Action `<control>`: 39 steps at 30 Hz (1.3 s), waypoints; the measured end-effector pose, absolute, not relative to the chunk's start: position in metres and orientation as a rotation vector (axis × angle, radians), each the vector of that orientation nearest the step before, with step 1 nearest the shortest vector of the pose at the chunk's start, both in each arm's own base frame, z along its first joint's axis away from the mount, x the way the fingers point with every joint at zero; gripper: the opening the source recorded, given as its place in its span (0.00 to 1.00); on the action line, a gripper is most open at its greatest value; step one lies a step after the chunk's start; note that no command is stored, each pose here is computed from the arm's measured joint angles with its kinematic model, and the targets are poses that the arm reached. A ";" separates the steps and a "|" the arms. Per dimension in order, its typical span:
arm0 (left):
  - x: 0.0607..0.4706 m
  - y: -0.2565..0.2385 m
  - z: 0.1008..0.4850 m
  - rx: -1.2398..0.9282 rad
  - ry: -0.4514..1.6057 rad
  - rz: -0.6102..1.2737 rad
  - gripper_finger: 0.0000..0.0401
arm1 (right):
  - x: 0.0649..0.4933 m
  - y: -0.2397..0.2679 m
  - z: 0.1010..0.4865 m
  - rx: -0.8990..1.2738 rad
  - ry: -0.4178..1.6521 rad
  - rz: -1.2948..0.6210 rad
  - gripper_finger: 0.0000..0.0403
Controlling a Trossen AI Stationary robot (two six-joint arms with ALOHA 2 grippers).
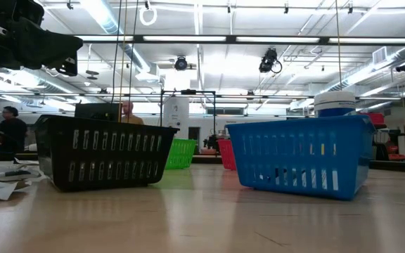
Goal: Pick & Place First Aid Supplies
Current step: Put the blue alcohol pad into the blue bin
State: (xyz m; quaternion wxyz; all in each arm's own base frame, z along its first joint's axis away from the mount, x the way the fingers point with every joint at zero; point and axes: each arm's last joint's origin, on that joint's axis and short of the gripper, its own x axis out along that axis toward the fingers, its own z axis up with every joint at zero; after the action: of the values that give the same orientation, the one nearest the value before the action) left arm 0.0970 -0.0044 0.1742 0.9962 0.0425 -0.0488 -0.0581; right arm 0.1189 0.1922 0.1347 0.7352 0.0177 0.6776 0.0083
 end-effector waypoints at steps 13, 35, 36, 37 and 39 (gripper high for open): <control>0.097 -0.004 0.174 0.085 -0.098 -0.116 0.06 | 0.120 0.194 0.131 0.039 1.507 0.019 0.77; 0.097 -0.004 0.174 0.085 -0.098 -0.116 0.06 | 0.119 0.194 0.131 0.041 1.515 0.021 0.51; 0.097 -0.004 0.174 0.085 -0.098 -0.116 0.06 | 0.119 0.194 0.131 0.043 1.514 0.023 0.51; 0.097 -0.004 0.174 0.085 -0.098 -0.116 0.06 | 0.119 0.193 0.132 0.046 1.511 0.026 0.51; 0.097 -0.004 0.174 0.085 -0.098 -0.116 0.06 | 0.119 0.193 0.135 0.042 1.511 0.026 0.51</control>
State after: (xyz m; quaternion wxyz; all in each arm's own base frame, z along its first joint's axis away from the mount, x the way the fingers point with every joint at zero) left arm 0.0970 -0.0044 0.1743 0.9962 0.0425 -0.0489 -0.0580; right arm 0.1192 0.1934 0.1352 0.7277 0.0192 0.6855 0.0117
